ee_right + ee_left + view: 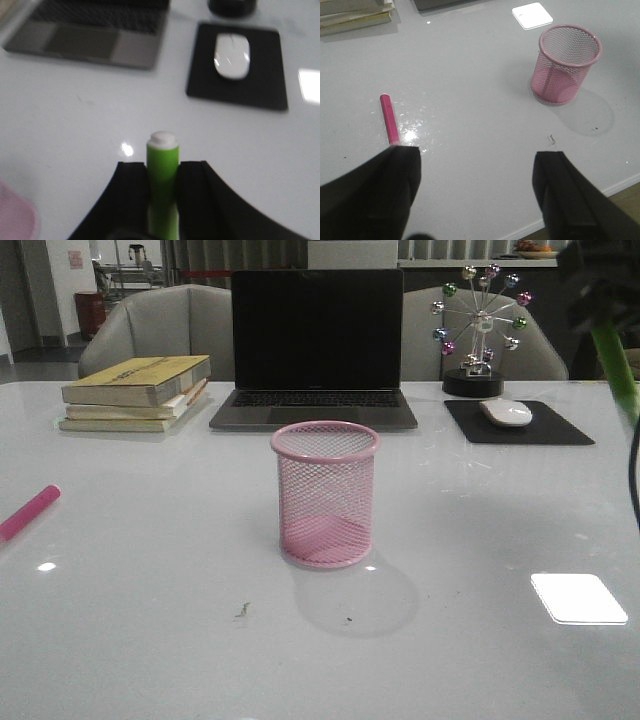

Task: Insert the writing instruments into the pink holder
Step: 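Lift the green marker and carry it over the pink mesh holder, then lower the green marker into the holder and open the right gripper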

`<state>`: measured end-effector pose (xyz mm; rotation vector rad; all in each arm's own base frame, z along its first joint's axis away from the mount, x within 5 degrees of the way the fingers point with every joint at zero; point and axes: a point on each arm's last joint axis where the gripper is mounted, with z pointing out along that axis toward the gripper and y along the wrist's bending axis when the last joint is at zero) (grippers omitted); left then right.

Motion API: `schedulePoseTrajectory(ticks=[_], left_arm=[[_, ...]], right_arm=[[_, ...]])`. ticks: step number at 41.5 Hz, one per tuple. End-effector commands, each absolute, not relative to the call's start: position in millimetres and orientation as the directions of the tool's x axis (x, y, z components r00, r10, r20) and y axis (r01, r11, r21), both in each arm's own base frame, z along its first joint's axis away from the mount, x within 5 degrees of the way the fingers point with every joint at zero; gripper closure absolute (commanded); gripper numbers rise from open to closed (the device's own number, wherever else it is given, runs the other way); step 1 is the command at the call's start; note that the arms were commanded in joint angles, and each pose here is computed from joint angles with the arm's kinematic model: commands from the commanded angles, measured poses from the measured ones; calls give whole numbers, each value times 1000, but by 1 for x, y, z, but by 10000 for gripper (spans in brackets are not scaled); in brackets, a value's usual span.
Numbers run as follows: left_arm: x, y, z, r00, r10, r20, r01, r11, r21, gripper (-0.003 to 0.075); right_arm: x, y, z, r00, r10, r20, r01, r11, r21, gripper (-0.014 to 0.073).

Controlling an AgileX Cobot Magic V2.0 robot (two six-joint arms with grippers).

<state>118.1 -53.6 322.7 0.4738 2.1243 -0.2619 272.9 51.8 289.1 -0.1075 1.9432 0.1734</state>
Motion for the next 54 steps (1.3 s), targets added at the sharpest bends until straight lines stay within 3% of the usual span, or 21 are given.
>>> schedulePoseTrajectory(ticks=[1,13,23,40,48,54], left_arm=[[121,-56,338,-429,195,-882,431,902,-11,193],[121,-56,338,-429,195,-882,431,902,-11,193],[121,-56,338,-429,195,-882,431,902,-11,193],[121,-56,338,-429,195,-882,431,902,-11,193],[121,-56,338,-429,195,-882,431,902,-11,193],[121,-56,338,-429,195,-882,431,902,-11,193]], right_arm=[[257,71,324,-85,51,-995,-253,965,71,433],[242,132,328,152,123,-981,-483,875,35,433],[257,165,300,305,143,-942,-589,805,-69,433],[286,187,218,244,130,-961,-632,773,-56,433],[290,190,197,191,98,-977,-635,771,-46,426],[290,190,197,195,102,-976,-634,772,-46,261]])
